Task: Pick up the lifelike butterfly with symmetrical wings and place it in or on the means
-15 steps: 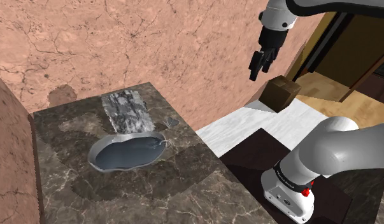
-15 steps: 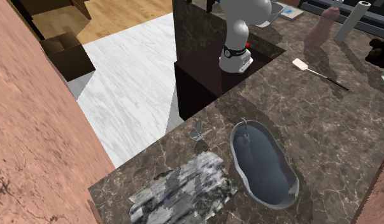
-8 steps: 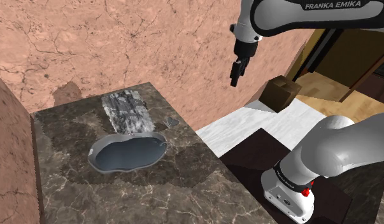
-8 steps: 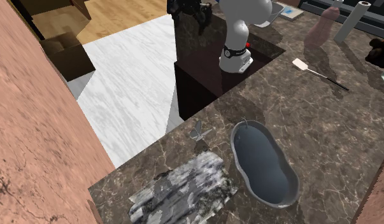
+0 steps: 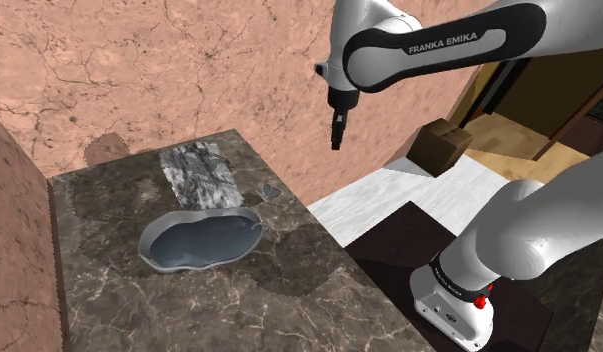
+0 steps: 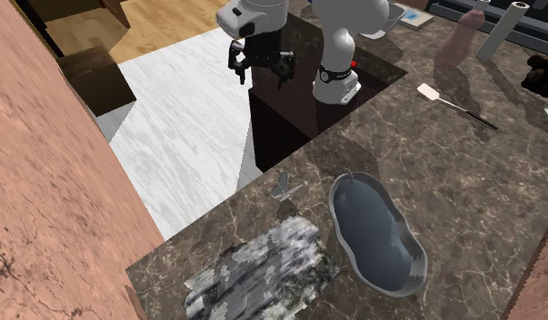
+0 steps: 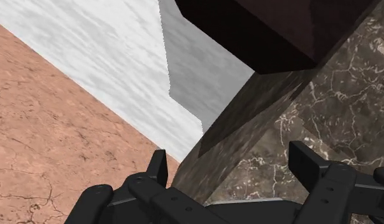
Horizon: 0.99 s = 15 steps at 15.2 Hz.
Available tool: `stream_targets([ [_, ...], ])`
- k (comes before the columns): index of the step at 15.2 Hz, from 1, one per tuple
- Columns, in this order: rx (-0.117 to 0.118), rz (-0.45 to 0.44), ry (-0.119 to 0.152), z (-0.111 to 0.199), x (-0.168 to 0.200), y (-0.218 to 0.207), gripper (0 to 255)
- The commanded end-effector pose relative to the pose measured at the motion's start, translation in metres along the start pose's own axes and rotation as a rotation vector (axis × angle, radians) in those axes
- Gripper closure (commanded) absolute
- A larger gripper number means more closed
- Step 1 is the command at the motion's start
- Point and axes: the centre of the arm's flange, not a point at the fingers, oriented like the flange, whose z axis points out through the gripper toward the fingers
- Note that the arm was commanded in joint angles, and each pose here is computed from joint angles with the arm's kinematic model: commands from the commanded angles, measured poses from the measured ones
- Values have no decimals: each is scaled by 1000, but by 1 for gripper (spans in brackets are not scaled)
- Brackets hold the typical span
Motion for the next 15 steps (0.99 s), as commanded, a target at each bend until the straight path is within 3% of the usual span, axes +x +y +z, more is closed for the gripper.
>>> stream_targets([
  [1, -15, -85, 4, 14, 25, -8, 0],
  [15, -116, -659, 22, 115, 156, -87, 0],
])
